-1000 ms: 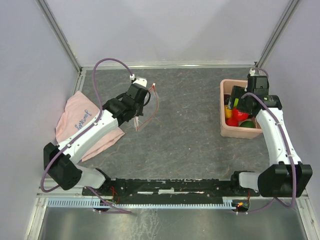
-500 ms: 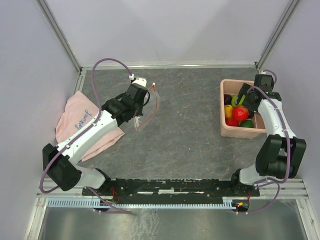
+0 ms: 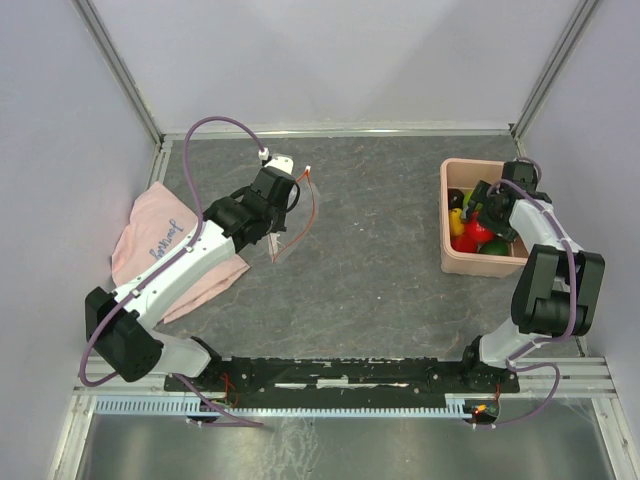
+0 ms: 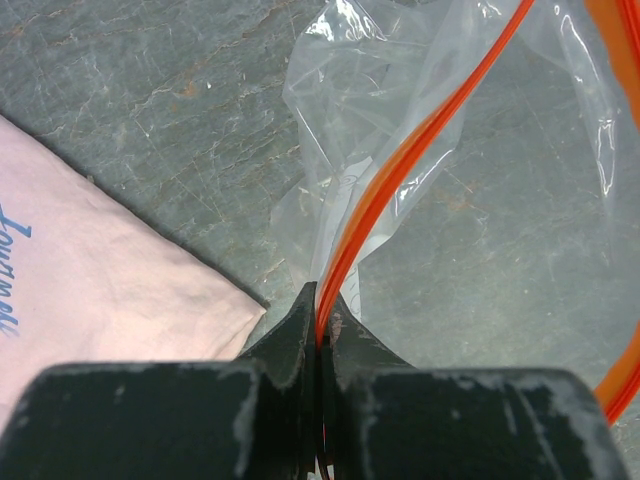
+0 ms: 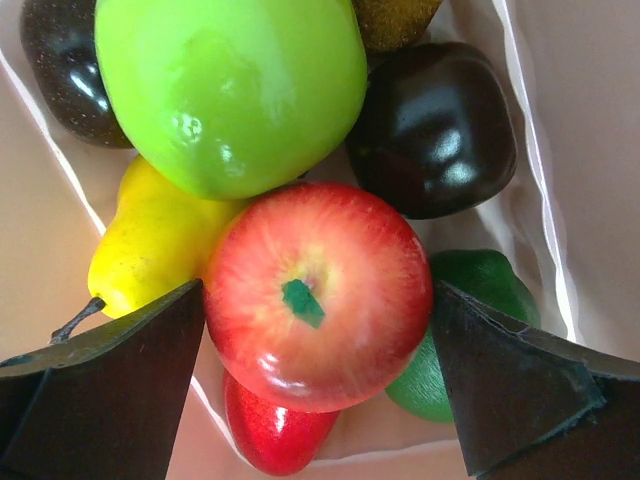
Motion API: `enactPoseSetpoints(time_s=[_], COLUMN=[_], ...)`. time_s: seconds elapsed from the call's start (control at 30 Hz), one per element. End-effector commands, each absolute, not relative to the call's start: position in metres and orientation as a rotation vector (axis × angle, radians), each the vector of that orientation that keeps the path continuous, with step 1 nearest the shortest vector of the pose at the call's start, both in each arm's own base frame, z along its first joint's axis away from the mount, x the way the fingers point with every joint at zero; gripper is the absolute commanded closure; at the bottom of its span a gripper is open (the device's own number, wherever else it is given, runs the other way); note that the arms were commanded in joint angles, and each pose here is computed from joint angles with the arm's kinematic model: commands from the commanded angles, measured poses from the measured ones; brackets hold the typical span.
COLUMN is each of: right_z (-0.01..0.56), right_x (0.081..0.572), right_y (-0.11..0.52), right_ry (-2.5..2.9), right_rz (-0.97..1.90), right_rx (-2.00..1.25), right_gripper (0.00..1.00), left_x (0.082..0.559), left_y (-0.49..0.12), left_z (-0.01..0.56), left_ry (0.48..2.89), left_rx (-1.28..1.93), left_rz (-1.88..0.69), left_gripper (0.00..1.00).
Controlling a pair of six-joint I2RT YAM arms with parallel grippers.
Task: Place the food in the zip-top bag and seal the zipper
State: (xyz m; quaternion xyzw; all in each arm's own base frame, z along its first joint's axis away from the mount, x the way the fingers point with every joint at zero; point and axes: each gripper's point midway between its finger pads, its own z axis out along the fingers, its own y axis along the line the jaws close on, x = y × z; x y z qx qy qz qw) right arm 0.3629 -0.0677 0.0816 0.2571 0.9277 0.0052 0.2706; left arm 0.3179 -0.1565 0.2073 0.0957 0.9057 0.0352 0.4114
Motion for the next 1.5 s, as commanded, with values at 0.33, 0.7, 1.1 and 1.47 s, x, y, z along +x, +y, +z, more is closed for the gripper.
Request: enactPoseSetpoints(time_s=[0.33,0.7,1.1,1.47], right_z=[0.113,0.172,0.266,0.312], right_x=[0.357,0.341,0.326,0.326], right_y=[-0.064,-0.058,0.025,0.151], right_ry=[2.386,2.244,2.026,1.864], right_rz=[0.044,0.055,0.325,0.756], right_rx=[0.67,0.619,0.349,0.093], right_gripper=[0.34,0.49,0.49,0.47], left_x=[0.32,0.317,0.312,0.308], left_y=[-0.159,-0.165,-0.17,-0.179], left_z=[0.224,0.234,0.24,0.241], left_ry=[2.222,2.206,2.197,2.2], left_rx=[0.279,0.289,0.296,0.312], left_rz=[0.05,-0.012,-0.066,-0.131], left_gripper=[0.97,0.97,0.97,0.97])
